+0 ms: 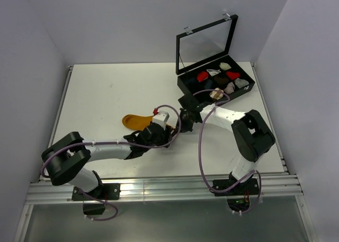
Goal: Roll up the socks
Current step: Roll the sock at the center of the board.
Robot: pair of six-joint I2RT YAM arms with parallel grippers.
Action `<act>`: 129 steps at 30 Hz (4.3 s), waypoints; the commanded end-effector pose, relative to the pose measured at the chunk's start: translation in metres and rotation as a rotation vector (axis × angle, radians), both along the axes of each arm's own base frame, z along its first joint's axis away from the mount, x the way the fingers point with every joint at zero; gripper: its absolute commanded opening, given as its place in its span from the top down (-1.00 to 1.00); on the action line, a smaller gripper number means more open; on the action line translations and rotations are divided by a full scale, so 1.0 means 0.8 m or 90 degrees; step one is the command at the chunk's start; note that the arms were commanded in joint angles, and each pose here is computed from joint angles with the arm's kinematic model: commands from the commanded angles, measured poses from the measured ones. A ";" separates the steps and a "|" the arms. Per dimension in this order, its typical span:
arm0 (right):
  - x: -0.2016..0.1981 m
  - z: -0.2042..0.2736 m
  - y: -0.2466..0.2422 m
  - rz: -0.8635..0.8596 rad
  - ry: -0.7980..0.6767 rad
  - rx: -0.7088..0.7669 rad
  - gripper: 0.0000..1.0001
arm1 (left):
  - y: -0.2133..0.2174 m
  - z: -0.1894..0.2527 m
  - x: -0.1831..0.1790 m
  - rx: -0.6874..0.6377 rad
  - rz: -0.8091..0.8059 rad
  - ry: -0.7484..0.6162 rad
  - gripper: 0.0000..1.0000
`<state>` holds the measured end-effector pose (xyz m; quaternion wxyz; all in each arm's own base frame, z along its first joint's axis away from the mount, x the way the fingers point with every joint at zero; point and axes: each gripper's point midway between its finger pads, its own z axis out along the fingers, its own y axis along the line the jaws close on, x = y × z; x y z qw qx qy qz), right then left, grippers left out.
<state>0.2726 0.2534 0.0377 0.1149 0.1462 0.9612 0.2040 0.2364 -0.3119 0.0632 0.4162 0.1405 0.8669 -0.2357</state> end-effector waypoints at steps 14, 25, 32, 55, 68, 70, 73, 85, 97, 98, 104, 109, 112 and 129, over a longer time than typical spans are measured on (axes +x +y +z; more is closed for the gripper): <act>-0.004 -0.004 0.003 0.030 0.040 -0.028 1.00 | -0.061 0.010 0.005 0.076 -0.037 -0.142 -0.02; -0.008 -0.010 0.007 0.039 0.051 -0.017 1.00 | -0.048 -0.048 0.001 0.168 -0.029 -0.121 0.12; -0.004 -0.003 0.014 0.041 0.039 0.020 1.00 | -0.043 -0.060 -0.008 0.183 -0.032 -0.102 0.79; 0.012 0.075 -0.022 -0.086 -0.223 0.199 0.07 | -0.029 -0.045 0.000 -0.132 -0.020 0.241 0.99; 0.012 0.025 -0.007 -0.088 -0.196 0.217 -0.01 | -0.015 -0.050 0.003 -0.234 0.024 0.340 0.99; 0.013 0.022 -0.001 -0.085 -0.190 0.217 -0.01 | -0.014 -0.050 0.005 -0.239 0.026 0.342 0.99; 0.014 0.009 0.002 -0.087 -0.173 0.211 0.00 | -0.012 -0.054 0.004 -0.235 0.029 0.347 0.99; 0.017 -0.007 0.014 -0.073 -0.141 0.205 0.01 | -0.012 -0.064 0.005 -0.231 0.034 0.361 0.99; 0.002 -0.034 0.001 -0.047 -0.063 0.111 0.61 | -0.014 -0.062 0.012 -0.234 0.035 0.352 0.95; 0.002 -0.034 0.001 -0.045 -0.060 0.105 0.76 | -0.013 -0.061 0.014 -0.233 0.037 0.350 0.92; 0.011 -0.021 -0.007 -0.034 -0.044 0.037 1.00 | -0.002 -0.046 0.027 -0.206 0.046 0.288 0.41; 0.005 -0.020 -0.017 -0.028 -0.001 -0.013 1.00 | 0.002 -0.009 0.042 -0.168 0.039 0.178 0.24; 0.003 -0.021 -0.019 -0.028 0.020 -0.032 1.00 | -0.007 0.012 0.044 -0.116 0.033 0.092 0.15; 0.003 -0.019 -0.017 0.001 0.050 -0.057 1.00 | -0.057 0.003 0.020 0.046 -0.025 -0.065 0.12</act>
